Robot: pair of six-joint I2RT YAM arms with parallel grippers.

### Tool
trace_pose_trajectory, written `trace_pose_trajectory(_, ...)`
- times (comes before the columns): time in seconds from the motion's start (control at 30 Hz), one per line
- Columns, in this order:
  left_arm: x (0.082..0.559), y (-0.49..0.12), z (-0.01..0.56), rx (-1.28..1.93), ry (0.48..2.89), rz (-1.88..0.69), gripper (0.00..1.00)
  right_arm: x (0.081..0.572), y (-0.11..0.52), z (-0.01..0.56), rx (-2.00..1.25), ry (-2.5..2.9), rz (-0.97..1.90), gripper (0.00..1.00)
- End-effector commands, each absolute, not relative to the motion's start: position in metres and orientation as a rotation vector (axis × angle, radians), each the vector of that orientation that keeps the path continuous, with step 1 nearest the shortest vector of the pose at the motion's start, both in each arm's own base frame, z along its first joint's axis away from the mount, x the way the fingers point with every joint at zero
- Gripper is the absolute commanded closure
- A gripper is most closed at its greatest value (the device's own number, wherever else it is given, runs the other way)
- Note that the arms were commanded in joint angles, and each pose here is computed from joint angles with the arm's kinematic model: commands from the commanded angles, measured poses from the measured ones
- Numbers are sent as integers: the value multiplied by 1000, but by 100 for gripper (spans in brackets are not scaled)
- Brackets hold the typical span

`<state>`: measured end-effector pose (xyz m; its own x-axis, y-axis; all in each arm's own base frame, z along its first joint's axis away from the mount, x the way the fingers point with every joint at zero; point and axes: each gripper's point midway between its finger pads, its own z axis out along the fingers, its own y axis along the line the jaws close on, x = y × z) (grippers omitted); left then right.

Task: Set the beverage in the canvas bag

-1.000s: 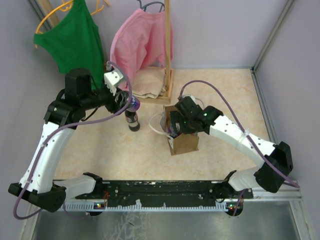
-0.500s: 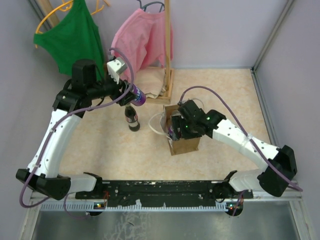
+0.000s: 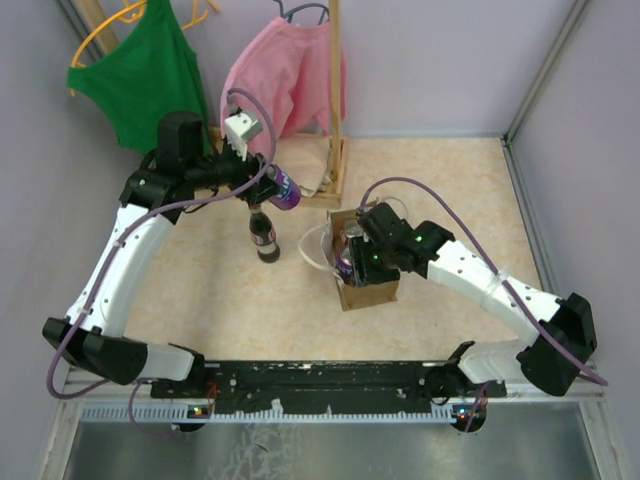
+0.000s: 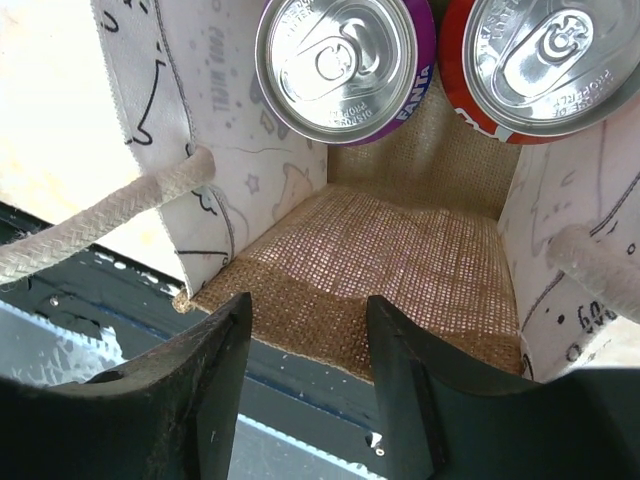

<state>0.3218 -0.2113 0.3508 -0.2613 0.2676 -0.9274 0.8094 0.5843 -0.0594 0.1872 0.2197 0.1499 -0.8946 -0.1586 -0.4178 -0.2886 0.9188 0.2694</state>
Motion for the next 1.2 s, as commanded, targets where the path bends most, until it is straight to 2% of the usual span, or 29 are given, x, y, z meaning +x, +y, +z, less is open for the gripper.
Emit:
trace_pose_trajectory(0.0, 331, -229, 403, 897, 1610, -731, 100, 178, 214, 155, -352, 2699, 475, 50)
trace_pose_trajectory(0.03, 331, -231, 405, 902, 1603, -741, 100, 178, 214, 155, -353, 2701, 473, 50)
trace_pose_trajectory(0.13, 335, -244, 405, 929, 1589, -774, 100, 176, 214, 153, -360, 2718, 473, 67)
trace_pose_trajectory(0.17, 336, -248, 405, 937, 1584, -784, 100, 176, 214, 154, -359, 2718, 474, 69)
trace_pose_trajectory(0.2, 337, -252, 405, 945, 1578, -797, 100, 177, 214, 155, -356, 2711, 472, 67)
trace_pose_trajectory(0.3, 334, -268, 402, 982, 1566, -849, 100, 187, 215, 168, -325, 2644, 473, 45)
trace_pose_trajectory(0.37, 330, -281, 396, 1010, 1567, -890, 100, 196, 216, 179, -300, 2592, 471, 34)
trace_pose_trajectory(0.5, 315, -309, 383, 1076, 1564, -965, 100, 210, 215, 200, -261, 2510, 453, 23)
trace_pose_trajectory(0.73, 297, -340, 347, 1147, 1592, -1039, 100, 225, 200, 258, -121, 2249, 507, 13)
trace_pose_trajectory(1.0, 288, -364, 314, 1202, 1625, -1111, 100, 217, 157, 300, 40, 2052, 500, 12)
trace_pose_trajectory(1.17, 286, -380, 291, 1235, 1644, -1093, 100, 208, 136, 307, 110, 2012, 483, 12)
